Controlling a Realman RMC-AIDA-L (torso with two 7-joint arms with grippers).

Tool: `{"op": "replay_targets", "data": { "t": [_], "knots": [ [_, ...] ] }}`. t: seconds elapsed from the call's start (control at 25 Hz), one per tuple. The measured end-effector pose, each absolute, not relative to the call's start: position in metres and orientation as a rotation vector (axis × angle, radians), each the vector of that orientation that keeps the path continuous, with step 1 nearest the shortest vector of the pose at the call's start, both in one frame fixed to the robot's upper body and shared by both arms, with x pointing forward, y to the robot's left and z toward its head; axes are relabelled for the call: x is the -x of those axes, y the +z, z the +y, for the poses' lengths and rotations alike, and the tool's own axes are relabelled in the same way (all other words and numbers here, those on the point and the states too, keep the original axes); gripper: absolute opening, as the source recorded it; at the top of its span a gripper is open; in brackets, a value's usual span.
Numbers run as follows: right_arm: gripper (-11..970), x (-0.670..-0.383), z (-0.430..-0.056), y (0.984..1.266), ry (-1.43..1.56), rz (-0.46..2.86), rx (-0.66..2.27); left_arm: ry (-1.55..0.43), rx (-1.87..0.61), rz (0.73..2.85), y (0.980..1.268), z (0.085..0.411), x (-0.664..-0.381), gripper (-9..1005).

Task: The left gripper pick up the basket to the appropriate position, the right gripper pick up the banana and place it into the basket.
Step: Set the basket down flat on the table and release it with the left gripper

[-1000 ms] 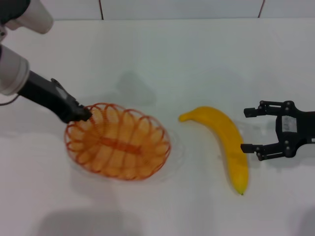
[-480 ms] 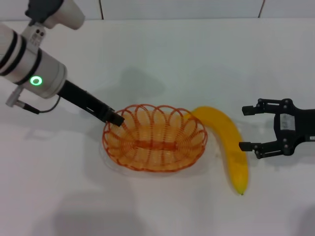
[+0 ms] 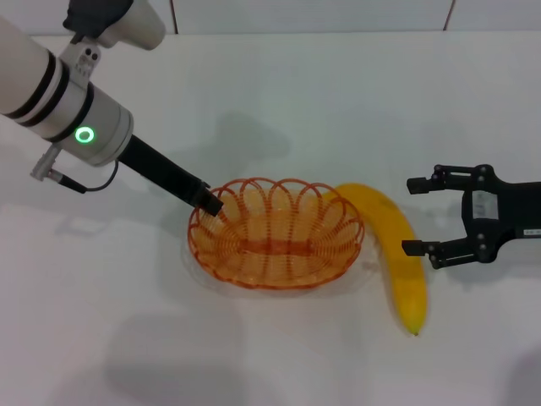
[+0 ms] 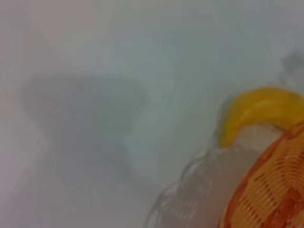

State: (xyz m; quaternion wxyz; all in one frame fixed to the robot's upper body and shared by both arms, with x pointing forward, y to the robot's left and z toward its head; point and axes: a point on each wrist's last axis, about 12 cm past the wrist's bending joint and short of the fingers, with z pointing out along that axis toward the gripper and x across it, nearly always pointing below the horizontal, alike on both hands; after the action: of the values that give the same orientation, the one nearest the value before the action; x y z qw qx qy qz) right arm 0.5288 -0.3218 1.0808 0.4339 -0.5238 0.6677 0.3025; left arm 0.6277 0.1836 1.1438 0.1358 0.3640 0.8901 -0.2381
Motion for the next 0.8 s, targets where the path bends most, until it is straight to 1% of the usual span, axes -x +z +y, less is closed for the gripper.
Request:
{"op": "replay_targets", "data": {
  "t": [0.4,0.68,0.8],
  "knots": [
    [833,-0.5292,-0.3211,1.081,0.754,1.661,1.305,-0.646,-1.071,2.616,1.1426,0.1823,-0.6287,61],
    [830,-0.5303,-0.3205,1.0818,0.754,1.657,1.307,-0.652,-1.071,2.617,1.1426,0.1801,-0.6289,60],
    [829,-0.5302,-0.3204,1.0817,0.754,1.657,1.306,-0.654,-1.066,2.619,1.1425,0.1799,-0.6288,86]
  ]
}}
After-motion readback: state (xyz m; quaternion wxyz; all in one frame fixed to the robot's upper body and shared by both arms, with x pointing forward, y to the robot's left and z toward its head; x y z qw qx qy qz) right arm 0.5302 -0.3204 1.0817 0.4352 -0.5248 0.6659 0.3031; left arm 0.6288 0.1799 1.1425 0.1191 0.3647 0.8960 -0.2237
